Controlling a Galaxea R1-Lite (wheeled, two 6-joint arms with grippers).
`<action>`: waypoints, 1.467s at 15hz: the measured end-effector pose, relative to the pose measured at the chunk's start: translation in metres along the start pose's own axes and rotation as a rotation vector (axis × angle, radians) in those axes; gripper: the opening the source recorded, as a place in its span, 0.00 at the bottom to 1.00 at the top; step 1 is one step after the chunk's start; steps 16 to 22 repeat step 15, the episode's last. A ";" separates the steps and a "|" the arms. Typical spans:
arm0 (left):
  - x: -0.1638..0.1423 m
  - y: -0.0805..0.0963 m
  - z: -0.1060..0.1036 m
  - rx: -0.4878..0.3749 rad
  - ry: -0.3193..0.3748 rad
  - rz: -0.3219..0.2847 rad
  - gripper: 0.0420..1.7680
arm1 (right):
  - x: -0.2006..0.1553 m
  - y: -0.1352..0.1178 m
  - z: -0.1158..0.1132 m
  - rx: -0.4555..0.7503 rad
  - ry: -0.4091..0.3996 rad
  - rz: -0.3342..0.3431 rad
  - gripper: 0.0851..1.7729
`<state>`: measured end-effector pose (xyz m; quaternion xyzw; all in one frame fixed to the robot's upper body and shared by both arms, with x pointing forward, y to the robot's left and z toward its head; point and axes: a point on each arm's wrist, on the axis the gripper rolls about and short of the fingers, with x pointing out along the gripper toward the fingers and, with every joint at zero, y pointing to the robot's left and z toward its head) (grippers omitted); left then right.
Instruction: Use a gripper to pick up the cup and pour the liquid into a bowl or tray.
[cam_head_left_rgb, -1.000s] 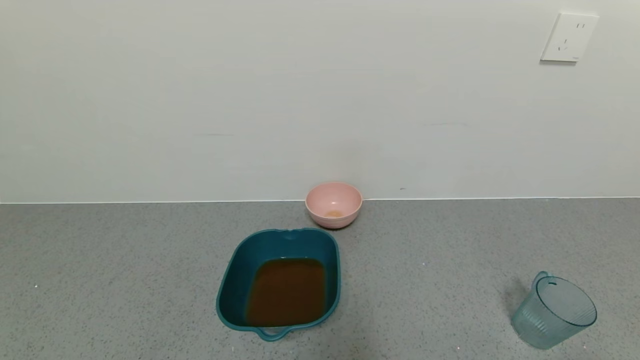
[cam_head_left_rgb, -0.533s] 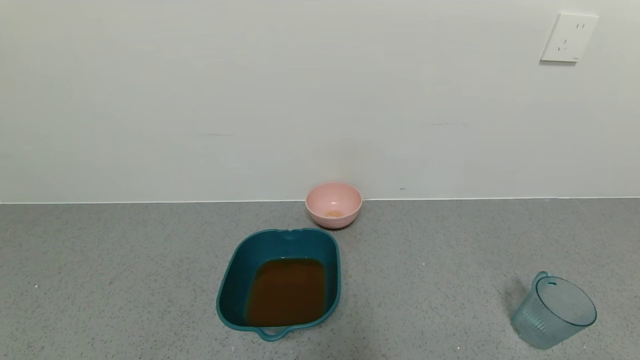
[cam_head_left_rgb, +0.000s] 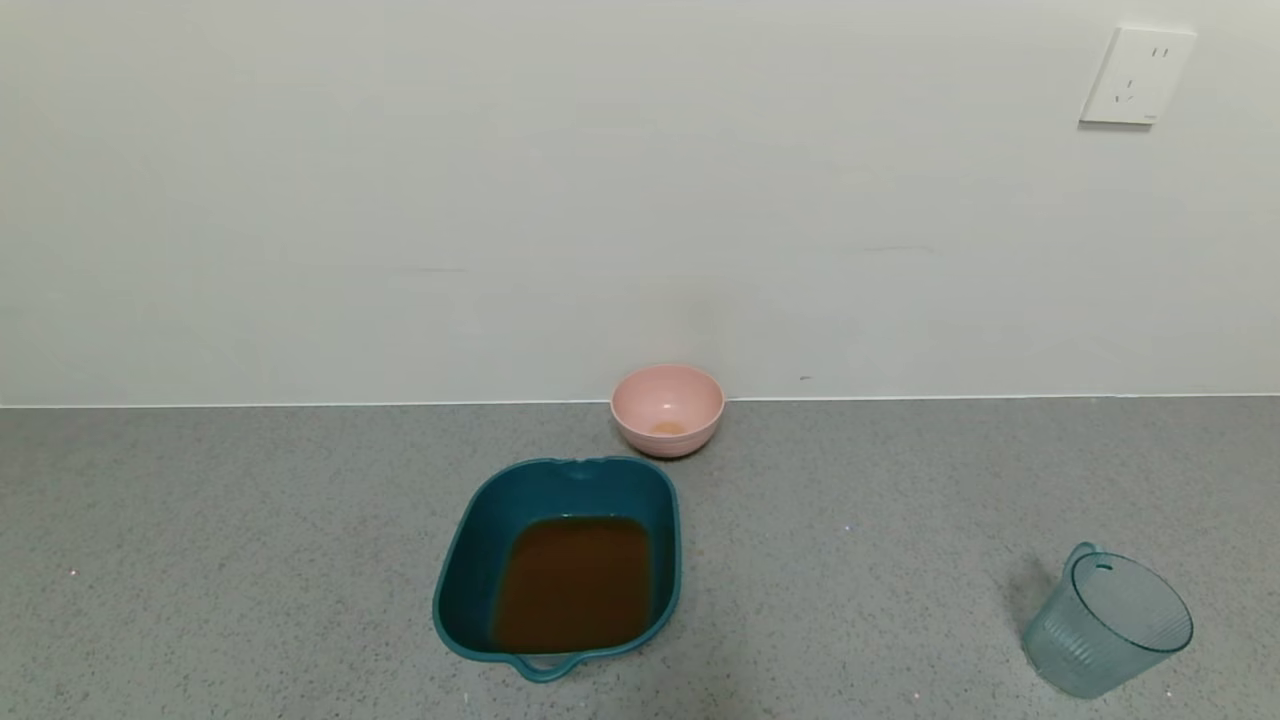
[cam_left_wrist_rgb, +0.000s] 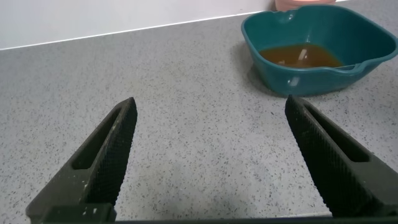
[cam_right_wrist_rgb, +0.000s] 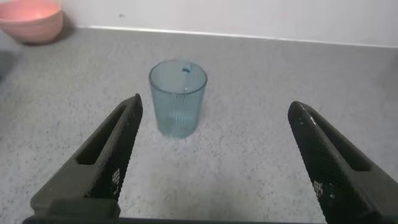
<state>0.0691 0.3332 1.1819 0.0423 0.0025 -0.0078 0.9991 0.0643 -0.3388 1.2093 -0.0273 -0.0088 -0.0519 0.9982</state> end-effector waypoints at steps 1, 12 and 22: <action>0.000 0.000 0.000 0.000 0.000 0.000 0.97 | -0.002 0.000 0.000 0.003 -0.019 -0.005 0.96; 0.000 0.000 0.000 0.000 0.000 0.000 0.97 | 0.002 0.005 -0.025 -0.001 0.034 0.135 0.96; 0.000 0.000 0.000 0.000 0.000 0.000 0.97 | 0.003 0.005 -0.025 -0.005 0.021 0.136 0.96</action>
